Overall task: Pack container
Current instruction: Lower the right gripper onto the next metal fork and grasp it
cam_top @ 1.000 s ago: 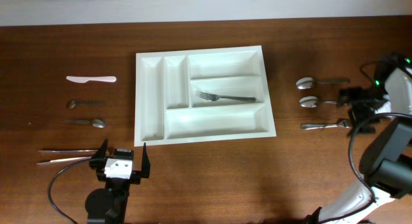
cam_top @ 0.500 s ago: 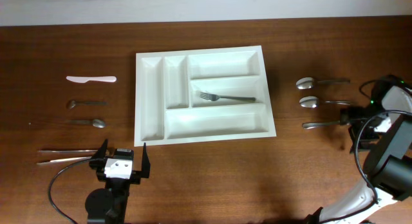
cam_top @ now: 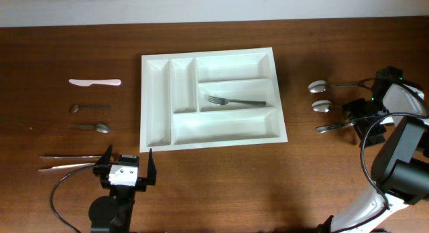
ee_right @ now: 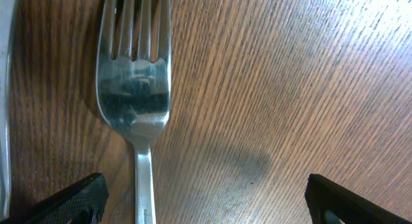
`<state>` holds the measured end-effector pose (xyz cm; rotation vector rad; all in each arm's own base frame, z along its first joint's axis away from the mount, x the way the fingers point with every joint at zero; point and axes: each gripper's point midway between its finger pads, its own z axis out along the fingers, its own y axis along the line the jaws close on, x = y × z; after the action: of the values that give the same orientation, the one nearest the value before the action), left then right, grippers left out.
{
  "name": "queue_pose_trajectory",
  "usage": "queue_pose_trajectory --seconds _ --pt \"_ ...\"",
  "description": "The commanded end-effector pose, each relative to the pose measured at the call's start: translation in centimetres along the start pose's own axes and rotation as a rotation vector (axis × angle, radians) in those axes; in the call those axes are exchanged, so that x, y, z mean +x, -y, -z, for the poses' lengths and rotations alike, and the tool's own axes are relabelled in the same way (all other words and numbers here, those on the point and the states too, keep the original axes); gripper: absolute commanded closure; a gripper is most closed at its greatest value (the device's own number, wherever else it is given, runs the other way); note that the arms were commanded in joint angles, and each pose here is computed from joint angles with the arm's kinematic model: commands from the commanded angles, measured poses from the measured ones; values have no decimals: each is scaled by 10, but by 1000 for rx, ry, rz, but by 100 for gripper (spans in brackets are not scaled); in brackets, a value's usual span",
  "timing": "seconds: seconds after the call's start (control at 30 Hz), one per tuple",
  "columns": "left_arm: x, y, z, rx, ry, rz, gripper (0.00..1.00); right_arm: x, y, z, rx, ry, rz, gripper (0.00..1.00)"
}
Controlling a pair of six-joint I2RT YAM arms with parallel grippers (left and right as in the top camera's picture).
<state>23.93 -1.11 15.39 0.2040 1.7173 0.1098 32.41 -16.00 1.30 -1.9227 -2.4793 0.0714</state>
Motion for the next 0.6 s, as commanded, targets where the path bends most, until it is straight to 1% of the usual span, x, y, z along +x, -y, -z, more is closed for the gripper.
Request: queue_pose_trajectory --seconds 0.0,0.23,0.57 --pt "3 -1 0 -7 -2 -12 1 -2 -2 6 -22 12 7 1" --pt "3 -1 0 -7 -2 -12 1 -8 -10 7 -55 39 11 1" --pt "3 -1 0 -7 -2 -12 1 -8 -11 5 -59 41 7 1"
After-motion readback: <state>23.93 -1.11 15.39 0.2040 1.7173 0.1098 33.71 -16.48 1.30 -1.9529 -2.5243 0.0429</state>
